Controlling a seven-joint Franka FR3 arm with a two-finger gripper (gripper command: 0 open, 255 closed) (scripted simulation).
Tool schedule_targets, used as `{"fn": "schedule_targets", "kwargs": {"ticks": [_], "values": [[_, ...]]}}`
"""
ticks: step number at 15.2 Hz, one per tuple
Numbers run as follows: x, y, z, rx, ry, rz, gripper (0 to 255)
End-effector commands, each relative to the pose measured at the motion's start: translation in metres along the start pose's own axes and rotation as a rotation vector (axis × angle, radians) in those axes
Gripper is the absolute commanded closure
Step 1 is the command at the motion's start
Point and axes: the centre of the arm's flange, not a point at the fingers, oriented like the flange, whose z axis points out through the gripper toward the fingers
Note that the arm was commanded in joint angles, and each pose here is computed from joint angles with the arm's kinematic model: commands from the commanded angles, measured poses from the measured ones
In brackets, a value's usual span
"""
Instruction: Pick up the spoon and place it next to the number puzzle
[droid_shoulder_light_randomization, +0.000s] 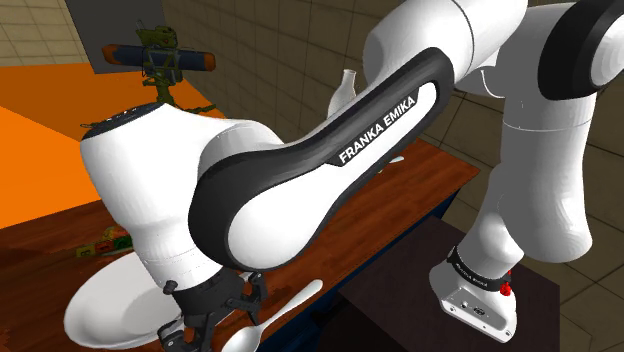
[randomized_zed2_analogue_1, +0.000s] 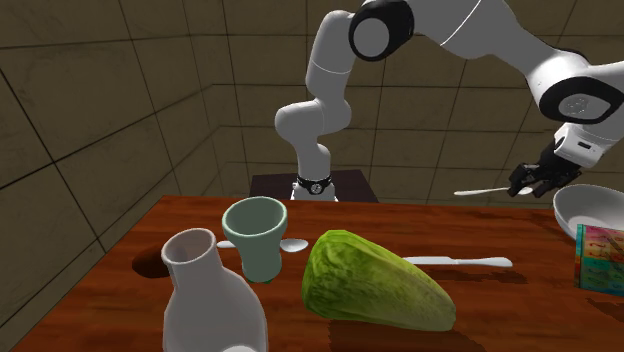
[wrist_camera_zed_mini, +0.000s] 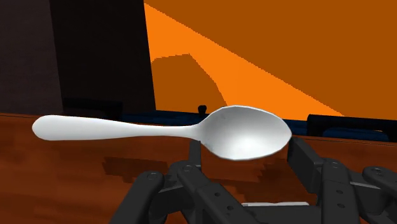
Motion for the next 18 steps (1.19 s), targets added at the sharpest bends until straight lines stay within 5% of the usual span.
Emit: {"fn": "schedule_targets", "kwargs": {"ticks": [1,9,10,15,18], "values": [[0.006,-0.001,0.013,0.0,0.0,0.0,255],[0.006,-0.001,0.013,0.0,0.0,0.0,255],[0.006,-0.001,0.013,0.0,0.0,0.0,0],[0.006,-0.001,0.013,0.0,0.0,0.0,0],[0.006,-0.001,-0.027,0.0,0.0,0.0,0]]}}
